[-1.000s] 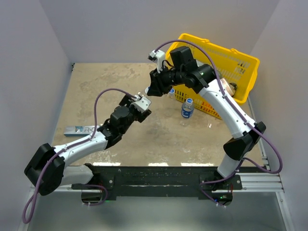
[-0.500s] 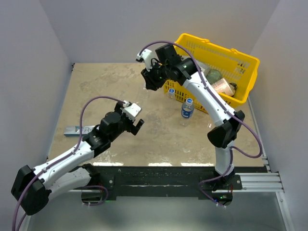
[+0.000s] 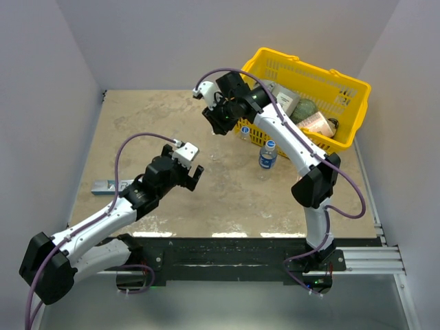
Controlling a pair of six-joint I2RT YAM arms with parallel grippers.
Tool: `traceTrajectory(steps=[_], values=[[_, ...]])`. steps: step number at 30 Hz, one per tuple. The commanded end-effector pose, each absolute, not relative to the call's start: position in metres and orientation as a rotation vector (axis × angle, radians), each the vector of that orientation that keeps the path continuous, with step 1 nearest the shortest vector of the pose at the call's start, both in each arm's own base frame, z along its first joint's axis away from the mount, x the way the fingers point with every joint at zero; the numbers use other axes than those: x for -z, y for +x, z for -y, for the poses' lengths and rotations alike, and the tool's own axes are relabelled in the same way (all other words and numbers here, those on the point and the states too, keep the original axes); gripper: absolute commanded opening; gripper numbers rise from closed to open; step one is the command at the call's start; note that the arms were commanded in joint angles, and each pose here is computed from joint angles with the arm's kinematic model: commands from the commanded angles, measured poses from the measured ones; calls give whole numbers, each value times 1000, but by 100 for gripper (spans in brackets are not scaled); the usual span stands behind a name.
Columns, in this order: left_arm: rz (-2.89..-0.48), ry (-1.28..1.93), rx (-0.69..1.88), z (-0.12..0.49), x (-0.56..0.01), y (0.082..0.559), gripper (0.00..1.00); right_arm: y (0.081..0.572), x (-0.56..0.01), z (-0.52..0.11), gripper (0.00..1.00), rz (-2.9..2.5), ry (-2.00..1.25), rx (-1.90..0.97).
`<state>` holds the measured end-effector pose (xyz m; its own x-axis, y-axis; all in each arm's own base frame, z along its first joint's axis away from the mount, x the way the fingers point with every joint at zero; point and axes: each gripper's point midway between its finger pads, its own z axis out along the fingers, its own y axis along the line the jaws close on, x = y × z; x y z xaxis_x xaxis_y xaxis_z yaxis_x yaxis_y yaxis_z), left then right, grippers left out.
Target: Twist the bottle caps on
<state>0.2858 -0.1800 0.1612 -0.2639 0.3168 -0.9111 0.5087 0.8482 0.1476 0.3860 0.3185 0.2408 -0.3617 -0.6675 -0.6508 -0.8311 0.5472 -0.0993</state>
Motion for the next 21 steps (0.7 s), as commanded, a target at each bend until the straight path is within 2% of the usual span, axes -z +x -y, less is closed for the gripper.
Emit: traceTrajectory(steps=[1,5,11,15,17,18,20,21], values=[[-1791,562,241,186,-192,298,99,393,-233,-316,0,-2138,-1216,-276],[-1789,565,243,186,-191,297,99,395,-225,-316,0,-2149,-1227,-264],[-1789,567,250,187,-189,297,100,399,-212,-316,16,-2180,-1222,-239],[-1786,575,258,188,-190,297,99,402,-214,-318,37,-2184,-1191,-242],[-1786,582,257,188,-189,297,99,403,-218,-319,44,-2172,-1186,-246],[-1789,582,259,188,-188,296,99,404,-220,-319,50,-2168,-1180,-242],[-1788,583,263,188,-188,296,100,406,-223,-320,71,-2158,-1174,-242],[-1786,589,276,191,-188,296,99,407,-226,-321,75,-2148,-1169,-245]])
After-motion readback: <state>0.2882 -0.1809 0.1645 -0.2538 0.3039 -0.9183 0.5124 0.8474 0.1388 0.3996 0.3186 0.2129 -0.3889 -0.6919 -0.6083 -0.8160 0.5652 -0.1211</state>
